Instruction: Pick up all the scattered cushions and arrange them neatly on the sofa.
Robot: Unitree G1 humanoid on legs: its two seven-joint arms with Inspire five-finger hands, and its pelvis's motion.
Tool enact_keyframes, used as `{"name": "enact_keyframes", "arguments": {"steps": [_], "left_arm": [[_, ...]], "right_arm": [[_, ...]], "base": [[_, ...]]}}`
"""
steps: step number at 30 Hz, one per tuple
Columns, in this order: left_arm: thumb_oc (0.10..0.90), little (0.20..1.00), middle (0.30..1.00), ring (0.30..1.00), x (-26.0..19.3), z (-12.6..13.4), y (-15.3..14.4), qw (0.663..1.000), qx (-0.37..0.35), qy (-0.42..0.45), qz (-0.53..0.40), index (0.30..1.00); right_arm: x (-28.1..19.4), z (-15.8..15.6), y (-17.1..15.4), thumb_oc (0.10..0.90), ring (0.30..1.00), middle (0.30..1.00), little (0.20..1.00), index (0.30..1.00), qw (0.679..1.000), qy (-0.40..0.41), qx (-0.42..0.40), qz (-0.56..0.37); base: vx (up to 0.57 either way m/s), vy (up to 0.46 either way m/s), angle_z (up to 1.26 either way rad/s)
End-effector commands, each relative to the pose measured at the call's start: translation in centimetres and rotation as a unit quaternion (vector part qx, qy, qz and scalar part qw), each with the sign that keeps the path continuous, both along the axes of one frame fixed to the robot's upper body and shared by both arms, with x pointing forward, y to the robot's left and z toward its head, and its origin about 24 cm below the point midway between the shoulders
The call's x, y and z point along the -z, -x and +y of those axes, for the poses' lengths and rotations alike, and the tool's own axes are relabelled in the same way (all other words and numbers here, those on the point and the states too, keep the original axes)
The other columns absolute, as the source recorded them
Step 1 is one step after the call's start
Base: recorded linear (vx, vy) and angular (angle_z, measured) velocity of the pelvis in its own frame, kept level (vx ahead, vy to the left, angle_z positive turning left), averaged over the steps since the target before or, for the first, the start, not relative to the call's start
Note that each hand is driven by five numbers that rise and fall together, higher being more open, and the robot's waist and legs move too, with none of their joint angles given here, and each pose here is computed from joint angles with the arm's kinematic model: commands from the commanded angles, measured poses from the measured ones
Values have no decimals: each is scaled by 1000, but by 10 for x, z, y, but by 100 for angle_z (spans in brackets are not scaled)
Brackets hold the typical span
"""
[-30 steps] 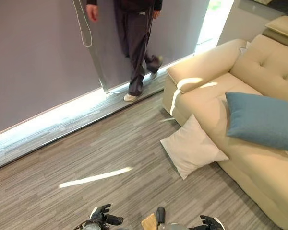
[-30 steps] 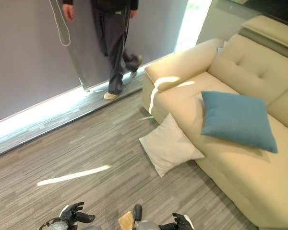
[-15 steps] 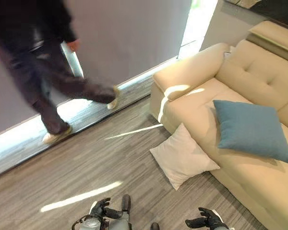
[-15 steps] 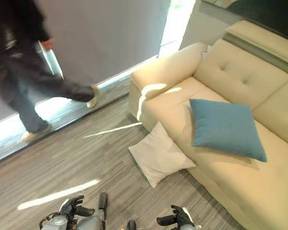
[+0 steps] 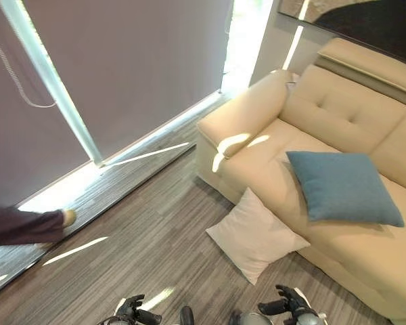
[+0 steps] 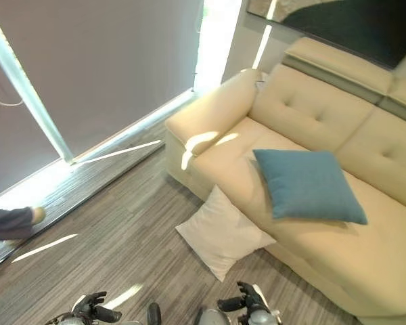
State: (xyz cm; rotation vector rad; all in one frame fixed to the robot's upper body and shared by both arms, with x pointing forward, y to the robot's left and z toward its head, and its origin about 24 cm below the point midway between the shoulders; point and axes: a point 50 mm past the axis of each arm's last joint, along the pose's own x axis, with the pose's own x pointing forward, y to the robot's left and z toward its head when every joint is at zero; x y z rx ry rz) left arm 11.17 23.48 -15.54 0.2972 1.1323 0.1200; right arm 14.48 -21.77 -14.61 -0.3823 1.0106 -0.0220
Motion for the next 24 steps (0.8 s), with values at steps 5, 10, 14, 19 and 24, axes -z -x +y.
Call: {"name": "enact_keyframes", "arguments": {"steps": [5, 10, 14, 19, 24], "left_arm": [[800, 900, 900, 900, -3, -14, -17, 999, 34, 12, -31, 900], [800, 900, 900, 900, -7, -21, -32, 997, 47, 22, -54, 900], [800, 900, 900, 900, -6, -23, -28, 998, 35, 25, -51, 900], [800, 900, 900, 900, -5, -22, -28, 998, 31, 22, -51, 900], [800, 900, 900, 900, -5, -20, -26, 998, 40, 21, -47, 900]], "right_arm": [[1, -30, 25, 800, 900, 900, 900, 900, 999, 34, 34, 22], [-2, -36, 19, 800, 900, 900, 900, 900, 998, 38, 49, 11], [-3, -36, 17, 800, 900, 900, 900, 900, 998, 39, 45, 4], [-4, -36, 15, 800, 900, 900, 900, 900, 998, 43, 41, 0], [0, -34, 24, 800, 900, 900, 900, 900, 998, 38, 43, 18]], "base": [[211, -94, -1], [58, -92, 10], [168, 65, -41], [163, 101, -81], [197, 273, -59]]}}
